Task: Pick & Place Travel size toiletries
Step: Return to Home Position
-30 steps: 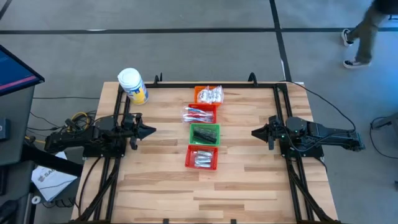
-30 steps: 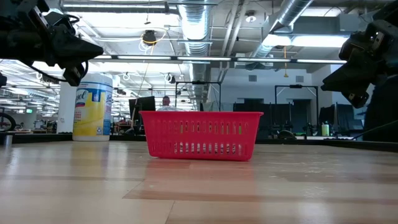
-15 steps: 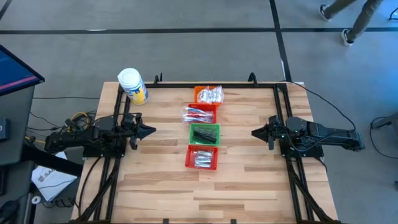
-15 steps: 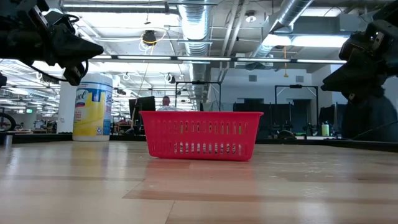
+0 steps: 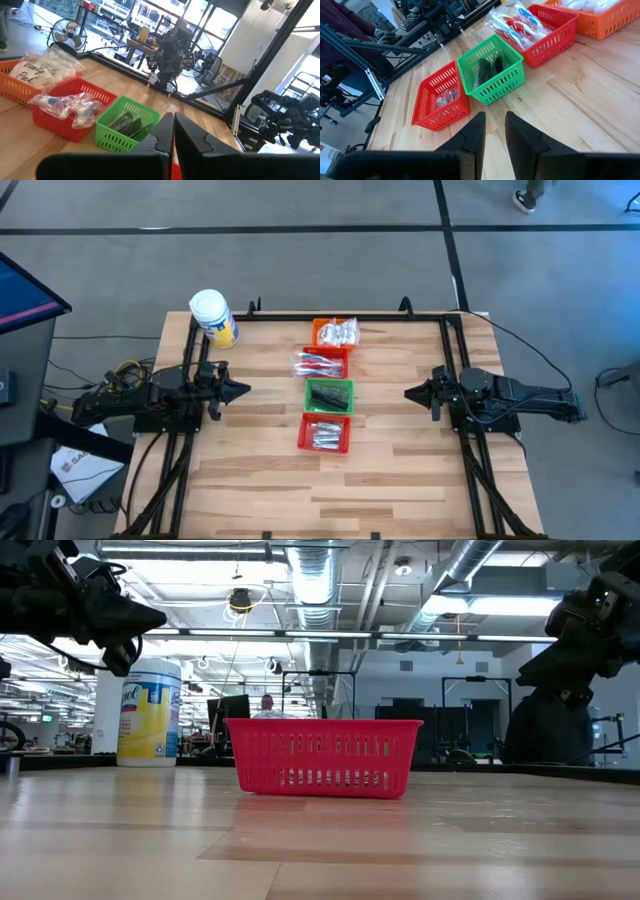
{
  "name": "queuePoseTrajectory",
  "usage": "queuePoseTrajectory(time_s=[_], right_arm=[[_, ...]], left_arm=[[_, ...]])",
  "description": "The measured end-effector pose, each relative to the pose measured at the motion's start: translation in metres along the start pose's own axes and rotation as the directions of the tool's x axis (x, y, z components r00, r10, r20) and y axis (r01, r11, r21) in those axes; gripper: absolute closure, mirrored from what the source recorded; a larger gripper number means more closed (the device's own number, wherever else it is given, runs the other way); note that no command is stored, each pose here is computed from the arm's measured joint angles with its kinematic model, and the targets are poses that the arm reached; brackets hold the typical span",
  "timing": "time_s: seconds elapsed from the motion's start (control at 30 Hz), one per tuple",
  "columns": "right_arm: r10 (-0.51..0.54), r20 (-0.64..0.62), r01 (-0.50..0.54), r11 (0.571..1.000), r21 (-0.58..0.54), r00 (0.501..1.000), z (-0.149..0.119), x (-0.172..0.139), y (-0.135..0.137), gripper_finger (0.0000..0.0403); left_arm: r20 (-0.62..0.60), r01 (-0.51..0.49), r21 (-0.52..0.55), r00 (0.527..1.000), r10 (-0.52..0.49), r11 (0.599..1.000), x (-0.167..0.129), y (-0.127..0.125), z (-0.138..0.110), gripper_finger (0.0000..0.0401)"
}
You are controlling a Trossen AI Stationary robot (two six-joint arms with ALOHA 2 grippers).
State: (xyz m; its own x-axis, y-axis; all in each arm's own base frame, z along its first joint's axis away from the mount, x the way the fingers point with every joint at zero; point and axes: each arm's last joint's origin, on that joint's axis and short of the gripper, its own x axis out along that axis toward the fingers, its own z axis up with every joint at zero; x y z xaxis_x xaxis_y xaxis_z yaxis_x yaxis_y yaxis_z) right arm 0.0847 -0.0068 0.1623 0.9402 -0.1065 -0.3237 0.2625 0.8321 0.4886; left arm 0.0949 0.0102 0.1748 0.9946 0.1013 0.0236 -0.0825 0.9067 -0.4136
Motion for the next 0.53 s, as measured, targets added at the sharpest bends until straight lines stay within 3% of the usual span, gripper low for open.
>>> queuePoseTrajectory(time_s=[0.53], right_arm=[[-0.001, 0.000, 0.001, 1.000, 0.000, 1.000, 0.0000, 0.0000, 0.0000, 0.0336]], left_arm=[[0.012, 0.005, 0.000, 1.000, -0.005, 1.000, 0.0000, -0.0005, 0.0012, 0.0394]])
